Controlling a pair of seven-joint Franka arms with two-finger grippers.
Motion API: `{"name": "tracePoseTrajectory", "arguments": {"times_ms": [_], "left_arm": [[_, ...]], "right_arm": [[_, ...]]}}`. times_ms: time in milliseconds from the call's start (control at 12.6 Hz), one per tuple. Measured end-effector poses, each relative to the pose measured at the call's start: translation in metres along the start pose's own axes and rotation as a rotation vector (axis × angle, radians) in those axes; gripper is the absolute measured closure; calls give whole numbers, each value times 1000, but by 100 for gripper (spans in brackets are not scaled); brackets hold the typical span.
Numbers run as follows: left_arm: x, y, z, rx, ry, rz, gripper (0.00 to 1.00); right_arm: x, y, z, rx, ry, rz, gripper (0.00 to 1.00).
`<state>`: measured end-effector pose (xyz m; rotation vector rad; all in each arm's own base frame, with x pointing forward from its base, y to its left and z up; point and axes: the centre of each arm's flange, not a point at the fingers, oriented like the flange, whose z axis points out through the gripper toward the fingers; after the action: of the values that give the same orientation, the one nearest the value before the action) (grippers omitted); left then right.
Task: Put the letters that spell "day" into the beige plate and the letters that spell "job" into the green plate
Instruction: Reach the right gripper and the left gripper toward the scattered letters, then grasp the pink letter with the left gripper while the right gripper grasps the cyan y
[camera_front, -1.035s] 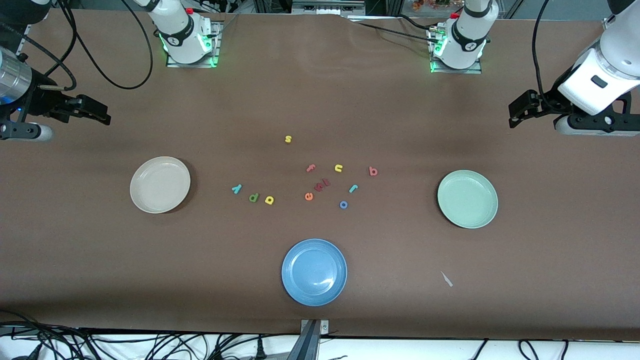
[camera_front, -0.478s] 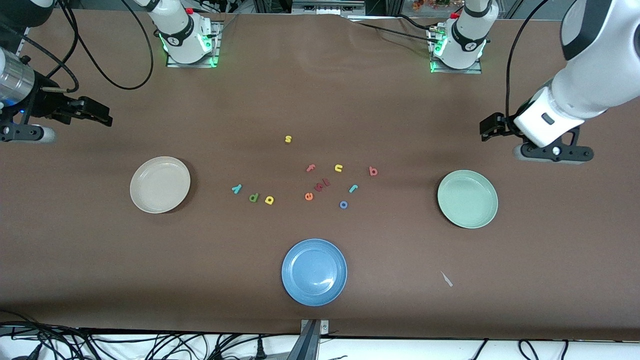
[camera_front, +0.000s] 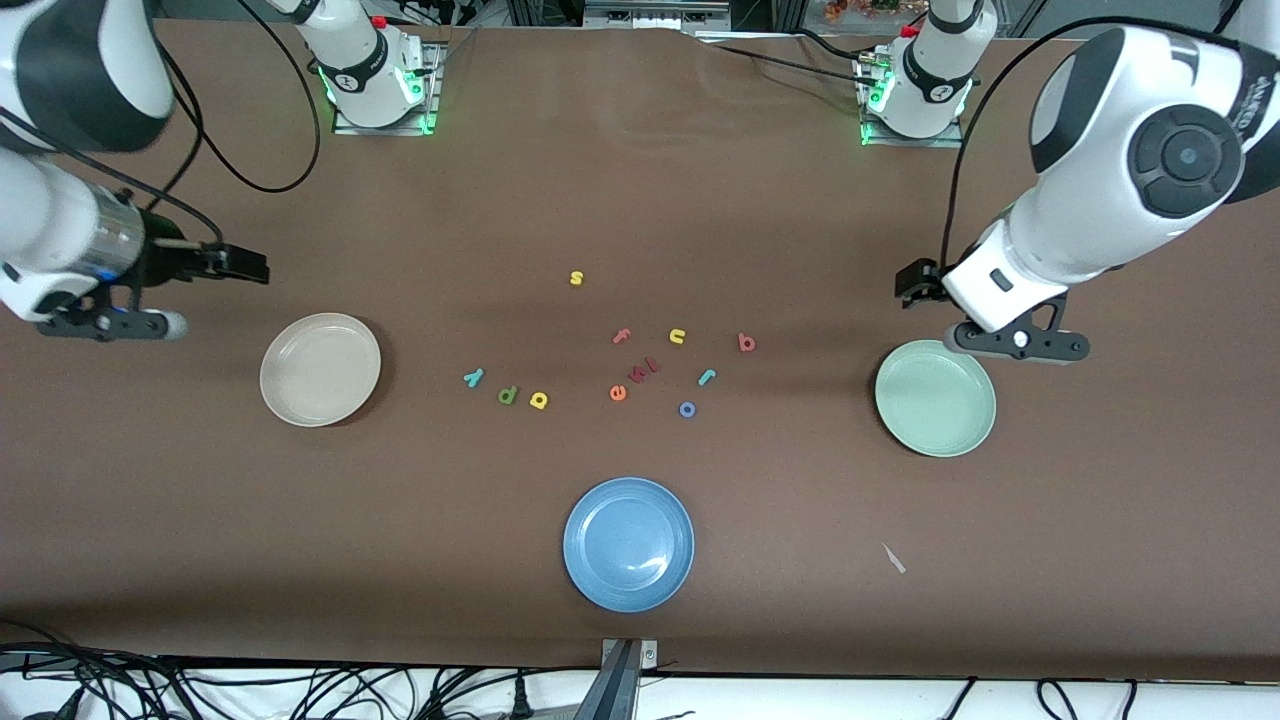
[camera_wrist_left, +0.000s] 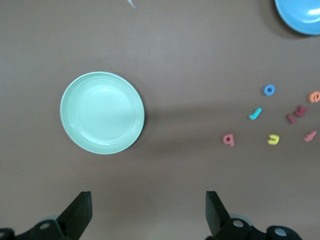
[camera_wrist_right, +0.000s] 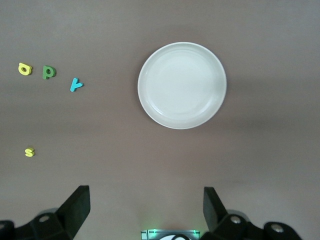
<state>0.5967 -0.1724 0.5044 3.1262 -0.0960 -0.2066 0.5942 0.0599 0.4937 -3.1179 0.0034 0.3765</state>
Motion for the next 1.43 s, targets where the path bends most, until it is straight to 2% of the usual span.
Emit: {"name": "tracePoseTrajectory", "arguments": {"times_ms": [398,478,637,796,1035,1434], "left_arm": [[17,71,60,-1,-8,-129,0],[22,88,80,-3,-8,-152,0],[28,124,127,-6,-15,-175,0],[33,156,184,-8,-26,-188,0],[52,152,263,-16,-41,-221,0],[33,157,309,-9,-60,-205,0]], "right_arm": [[28,-114,58,-19,53,156,0],[35,-125,74,-5,56,191,0],[52,-133,110,60,61,268,0],[58,-132,146,86,74,311,0],[55,-134,192,98,93,428,0],[54,-177,246,110,108,635,0]]}}
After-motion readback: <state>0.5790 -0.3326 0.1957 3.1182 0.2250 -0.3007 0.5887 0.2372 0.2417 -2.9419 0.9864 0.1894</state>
